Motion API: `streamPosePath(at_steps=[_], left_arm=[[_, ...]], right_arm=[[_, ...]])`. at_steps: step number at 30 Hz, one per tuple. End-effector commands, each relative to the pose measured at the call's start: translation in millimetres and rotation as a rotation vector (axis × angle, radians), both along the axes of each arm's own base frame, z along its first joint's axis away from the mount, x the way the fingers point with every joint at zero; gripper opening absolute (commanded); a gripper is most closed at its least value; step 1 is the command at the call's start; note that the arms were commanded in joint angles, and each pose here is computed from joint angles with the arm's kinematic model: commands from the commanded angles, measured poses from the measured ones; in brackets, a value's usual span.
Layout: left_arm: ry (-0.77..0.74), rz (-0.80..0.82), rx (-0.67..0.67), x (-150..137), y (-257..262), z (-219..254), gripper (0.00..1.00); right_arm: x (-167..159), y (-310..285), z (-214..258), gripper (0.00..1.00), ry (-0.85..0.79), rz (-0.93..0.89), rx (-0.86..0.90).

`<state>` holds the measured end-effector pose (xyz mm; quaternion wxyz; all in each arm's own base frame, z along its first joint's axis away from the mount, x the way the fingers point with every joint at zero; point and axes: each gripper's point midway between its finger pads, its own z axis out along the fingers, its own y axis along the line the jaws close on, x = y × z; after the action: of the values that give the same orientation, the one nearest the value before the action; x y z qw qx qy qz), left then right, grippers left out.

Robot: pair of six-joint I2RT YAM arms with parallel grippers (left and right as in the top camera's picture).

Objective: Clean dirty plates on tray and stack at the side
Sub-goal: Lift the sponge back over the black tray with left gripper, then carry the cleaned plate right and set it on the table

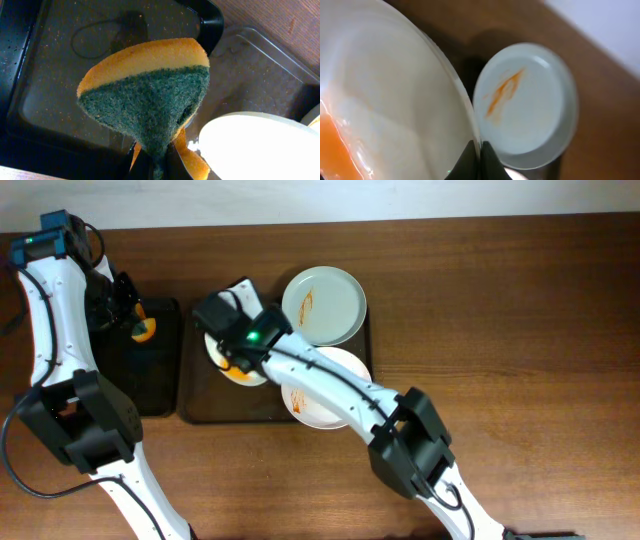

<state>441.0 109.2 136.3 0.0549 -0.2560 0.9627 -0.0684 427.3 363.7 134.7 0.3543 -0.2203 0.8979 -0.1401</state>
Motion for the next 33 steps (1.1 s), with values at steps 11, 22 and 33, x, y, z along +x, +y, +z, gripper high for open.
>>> streamPosePath(at_steps=[11, 22, 33], left_arm=[[-0.031, -0.009, 0.022, 5.7, 4.5, 6.4, 0.01], [-0.032, -0.009, 0.022, 5.8, 4.6, 6.4, 0.01], [-0.031, -0.010, 0.022, 5.7, 4.3, 6.4, 0.01]], right_arm=[[-8.2, -21.4, 135.5, 0.04, -0.532, -0.214, -0.237], [-13.3, 14.3, 93.5, 0.04, -0.257, 0.007, -0.071], [3.8, -57.9, 102.3, 0.04, 0.411, 0.138, 0.635]])
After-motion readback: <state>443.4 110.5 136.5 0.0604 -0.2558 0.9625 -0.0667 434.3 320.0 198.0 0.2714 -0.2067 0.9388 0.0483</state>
